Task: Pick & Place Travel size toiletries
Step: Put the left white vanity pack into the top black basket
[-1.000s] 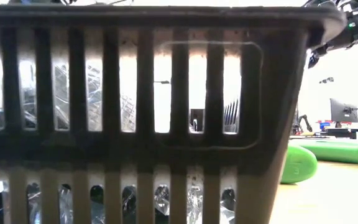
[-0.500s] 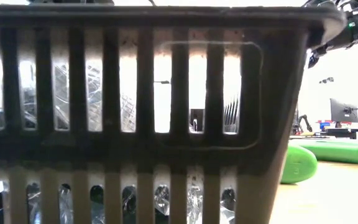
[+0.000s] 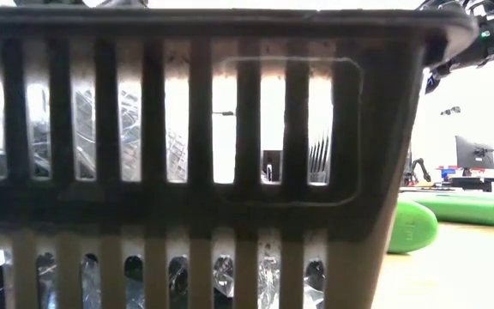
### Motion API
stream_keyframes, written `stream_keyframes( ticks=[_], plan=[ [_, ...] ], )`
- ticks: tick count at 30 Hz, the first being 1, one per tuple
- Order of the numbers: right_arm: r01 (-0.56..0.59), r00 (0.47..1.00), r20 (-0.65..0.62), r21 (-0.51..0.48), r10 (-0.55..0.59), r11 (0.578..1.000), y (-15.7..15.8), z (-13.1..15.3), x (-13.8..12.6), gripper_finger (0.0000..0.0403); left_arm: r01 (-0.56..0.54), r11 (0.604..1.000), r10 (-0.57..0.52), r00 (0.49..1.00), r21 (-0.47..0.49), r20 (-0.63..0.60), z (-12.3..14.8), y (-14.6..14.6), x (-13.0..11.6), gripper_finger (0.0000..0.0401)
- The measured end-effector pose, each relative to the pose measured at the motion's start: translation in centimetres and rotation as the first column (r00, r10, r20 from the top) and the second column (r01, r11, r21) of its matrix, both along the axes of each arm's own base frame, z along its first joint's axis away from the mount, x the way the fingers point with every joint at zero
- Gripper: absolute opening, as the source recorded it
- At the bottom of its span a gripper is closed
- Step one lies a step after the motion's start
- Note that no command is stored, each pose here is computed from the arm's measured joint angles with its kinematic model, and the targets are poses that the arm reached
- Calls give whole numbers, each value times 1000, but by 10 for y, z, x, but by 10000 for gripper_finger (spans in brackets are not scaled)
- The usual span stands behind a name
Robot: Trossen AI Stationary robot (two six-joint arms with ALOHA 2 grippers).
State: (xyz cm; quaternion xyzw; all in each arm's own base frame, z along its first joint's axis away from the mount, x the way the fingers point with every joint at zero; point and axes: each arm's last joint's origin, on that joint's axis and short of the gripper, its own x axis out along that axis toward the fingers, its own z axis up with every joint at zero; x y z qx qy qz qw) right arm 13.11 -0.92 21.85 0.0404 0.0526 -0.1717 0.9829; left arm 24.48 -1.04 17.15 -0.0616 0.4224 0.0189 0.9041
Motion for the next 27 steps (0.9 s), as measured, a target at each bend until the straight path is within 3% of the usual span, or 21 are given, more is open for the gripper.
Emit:
stream_keyframes(
  ticks=[11,27],
  plan=[
    [147,989,3,-22,-147,989,-4,0,-2,46,37,995,-33,998,-88,47,-16,33,-11,338],
    [150,989,9,-21,-150,988,-4,1,-2,46,43,990,-31,996,-133,89,-33,37,-22,338]
  ],
)
